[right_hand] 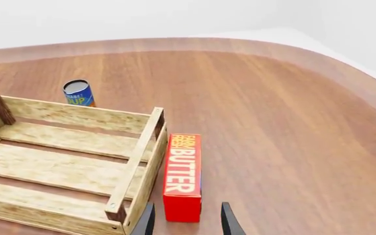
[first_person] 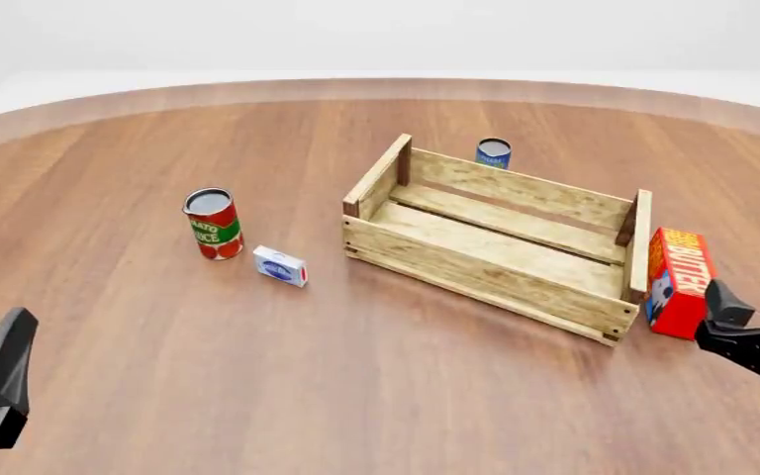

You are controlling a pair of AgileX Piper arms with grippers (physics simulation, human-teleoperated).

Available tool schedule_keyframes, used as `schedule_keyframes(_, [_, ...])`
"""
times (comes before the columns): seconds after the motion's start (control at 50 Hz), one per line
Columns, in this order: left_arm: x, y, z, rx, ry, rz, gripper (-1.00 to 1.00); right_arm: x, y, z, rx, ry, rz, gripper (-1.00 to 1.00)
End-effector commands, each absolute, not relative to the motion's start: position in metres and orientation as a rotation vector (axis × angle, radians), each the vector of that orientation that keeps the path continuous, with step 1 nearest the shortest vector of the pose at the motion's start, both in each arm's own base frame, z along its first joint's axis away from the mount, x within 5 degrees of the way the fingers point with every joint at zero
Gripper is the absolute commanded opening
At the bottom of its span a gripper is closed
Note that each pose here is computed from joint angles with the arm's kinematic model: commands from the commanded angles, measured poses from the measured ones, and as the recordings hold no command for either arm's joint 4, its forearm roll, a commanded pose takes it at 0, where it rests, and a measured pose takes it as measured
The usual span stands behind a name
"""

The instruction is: Pick up the butter and put it in the tray.

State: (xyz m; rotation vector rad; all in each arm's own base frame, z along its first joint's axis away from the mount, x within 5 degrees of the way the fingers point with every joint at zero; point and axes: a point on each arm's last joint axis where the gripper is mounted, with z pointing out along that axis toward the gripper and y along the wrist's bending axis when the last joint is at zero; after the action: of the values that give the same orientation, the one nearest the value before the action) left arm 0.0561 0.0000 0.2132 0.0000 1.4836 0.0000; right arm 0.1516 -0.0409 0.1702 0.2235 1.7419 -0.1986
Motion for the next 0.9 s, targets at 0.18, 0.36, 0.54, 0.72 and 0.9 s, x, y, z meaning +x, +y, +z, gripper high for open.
schedule_keyframes(0.18, [0.056, 0.000, 0.213, 0.000, 1.484, 0.000, 1.00, 0.161, -0.044, 0.163, 0.223, 1.754, -0.201, 1.00])
schedule_keyframes(0.36, [0.056, 0.000, 0.213, 0.000, 1.484, 0.000, 1.00, 0.163, -0.045, 0.155, 0.226, 1.769, -0.206, 1.00])
schedule_keyframes(0.54, [0.056, 0.000, 0.213, 0.000, 1.484, 0.000, 1.00, 0.167, -0.047, 0.152, 0.226, 1.776, -0.208, 1.00])
schedule_keyframes(0.72, [0.056, 0.000, 0.213, 0.000, 1.484, 0.000, 1.00, 0.171, -0.048, 0.149, 0.228, 1.783, -0.210, 1.00])
schedule_keyframes(0.9, [0.056, 0.000, 0.213, 0.000, 1.484, 0.000, 1.00, 0.178, -0.050, 0.144, 0.223, 1.793, -0.213, 1.00])
